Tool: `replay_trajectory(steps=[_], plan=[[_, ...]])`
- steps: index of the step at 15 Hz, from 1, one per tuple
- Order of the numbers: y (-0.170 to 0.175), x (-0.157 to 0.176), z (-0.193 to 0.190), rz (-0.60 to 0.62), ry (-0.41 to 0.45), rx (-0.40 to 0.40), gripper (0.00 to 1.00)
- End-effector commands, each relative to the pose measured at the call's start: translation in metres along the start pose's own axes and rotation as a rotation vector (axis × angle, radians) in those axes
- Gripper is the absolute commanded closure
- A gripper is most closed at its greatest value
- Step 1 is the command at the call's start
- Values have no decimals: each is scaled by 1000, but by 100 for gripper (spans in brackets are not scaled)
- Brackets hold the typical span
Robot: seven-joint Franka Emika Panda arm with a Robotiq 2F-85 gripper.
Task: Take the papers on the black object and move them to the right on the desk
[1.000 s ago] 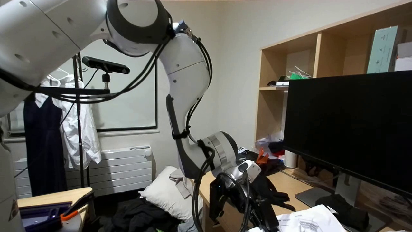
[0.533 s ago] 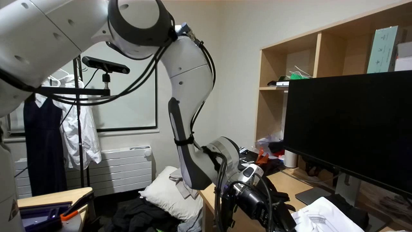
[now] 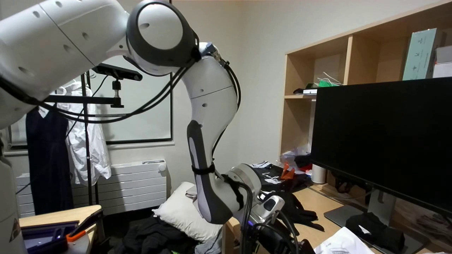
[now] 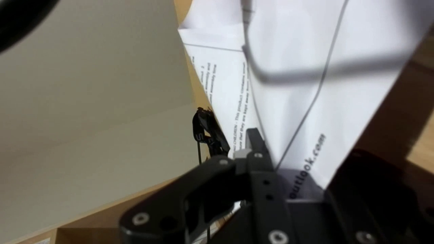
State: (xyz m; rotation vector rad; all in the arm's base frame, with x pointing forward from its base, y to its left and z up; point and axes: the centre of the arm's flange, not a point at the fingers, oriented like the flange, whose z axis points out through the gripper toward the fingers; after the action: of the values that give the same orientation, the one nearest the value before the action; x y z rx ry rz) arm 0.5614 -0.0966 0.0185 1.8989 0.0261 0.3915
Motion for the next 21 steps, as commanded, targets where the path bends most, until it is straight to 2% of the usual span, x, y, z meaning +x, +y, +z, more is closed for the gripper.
replay_trajectory(steps=[1, 4, 5, 6, 16, 17, 21], plan=[[-13, -4, 5, 38, -2, 31, 99], [-11, 0, 9, 47, -10, 35, 99], [-9, 1, 9, 49, -17, 33, 69], [-8, 2, 9, 48, -19, 38, 68], [15, 30, -35, 114, 30, 110, 5], [17, 33, -38, 122, 35, 116, 0], [30, 38, -57, 131, 65, 163, 0]])
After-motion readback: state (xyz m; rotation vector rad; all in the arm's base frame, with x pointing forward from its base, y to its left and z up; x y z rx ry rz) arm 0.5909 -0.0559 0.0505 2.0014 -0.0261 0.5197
